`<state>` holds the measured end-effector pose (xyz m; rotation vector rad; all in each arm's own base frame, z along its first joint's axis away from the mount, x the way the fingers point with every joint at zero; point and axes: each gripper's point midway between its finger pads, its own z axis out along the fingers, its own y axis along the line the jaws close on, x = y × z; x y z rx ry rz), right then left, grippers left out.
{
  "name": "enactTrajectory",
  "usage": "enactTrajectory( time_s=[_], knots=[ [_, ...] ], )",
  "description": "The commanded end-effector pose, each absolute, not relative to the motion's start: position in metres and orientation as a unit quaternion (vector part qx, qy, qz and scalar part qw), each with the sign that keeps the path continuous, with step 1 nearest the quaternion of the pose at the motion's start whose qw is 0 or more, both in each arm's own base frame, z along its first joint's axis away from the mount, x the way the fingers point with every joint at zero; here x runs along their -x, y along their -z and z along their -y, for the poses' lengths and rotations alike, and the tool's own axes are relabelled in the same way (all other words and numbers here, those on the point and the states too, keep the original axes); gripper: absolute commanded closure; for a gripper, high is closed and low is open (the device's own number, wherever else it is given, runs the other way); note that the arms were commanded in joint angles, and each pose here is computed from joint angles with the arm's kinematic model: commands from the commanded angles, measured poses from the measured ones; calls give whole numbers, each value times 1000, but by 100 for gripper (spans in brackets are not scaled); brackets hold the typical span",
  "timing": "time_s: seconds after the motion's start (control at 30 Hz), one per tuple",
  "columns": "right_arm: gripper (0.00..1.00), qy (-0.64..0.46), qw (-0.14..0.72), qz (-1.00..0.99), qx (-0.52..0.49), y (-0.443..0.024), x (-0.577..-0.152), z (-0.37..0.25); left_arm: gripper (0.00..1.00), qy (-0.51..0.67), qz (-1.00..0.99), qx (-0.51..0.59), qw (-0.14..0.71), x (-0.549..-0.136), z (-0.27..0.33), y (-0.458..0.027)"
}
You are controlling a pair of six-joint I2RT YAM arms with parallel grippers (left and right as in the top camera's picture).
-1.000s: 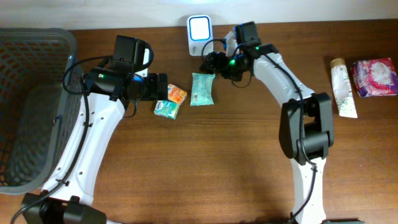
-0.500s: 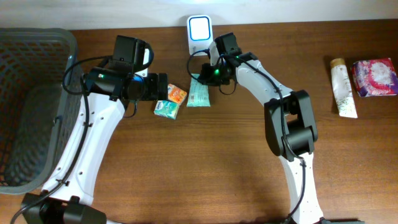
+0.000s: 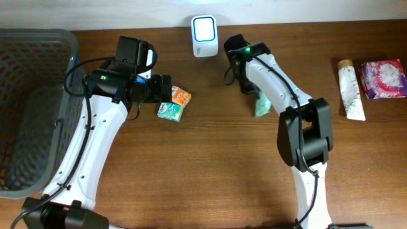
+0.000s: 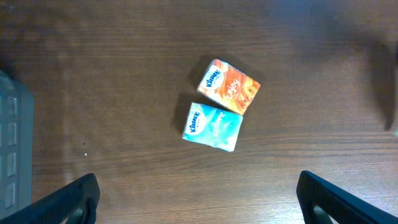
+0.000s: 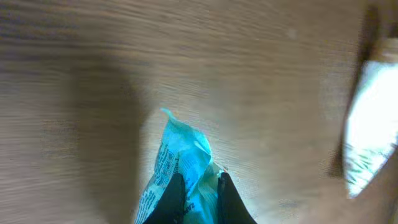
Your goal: Scan the item barcode
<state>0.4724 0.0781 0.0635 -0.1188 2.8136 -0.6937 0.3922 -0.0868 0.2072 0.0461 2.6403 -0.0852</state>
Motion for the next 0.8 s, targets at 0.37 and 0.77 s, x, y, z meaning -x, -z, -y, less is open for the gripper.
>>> enactTrajectory(
  time_s=[0.37,0.77],
  knots=[
    [25,206,115,-950,205,-52,-442,-195,1,29,-968,-19,249,-392,86,-209],
    [63,229,105,-947,199,-2,-441,-162,1,29,-968,-19,249,-392,86,-209]
  ],
)
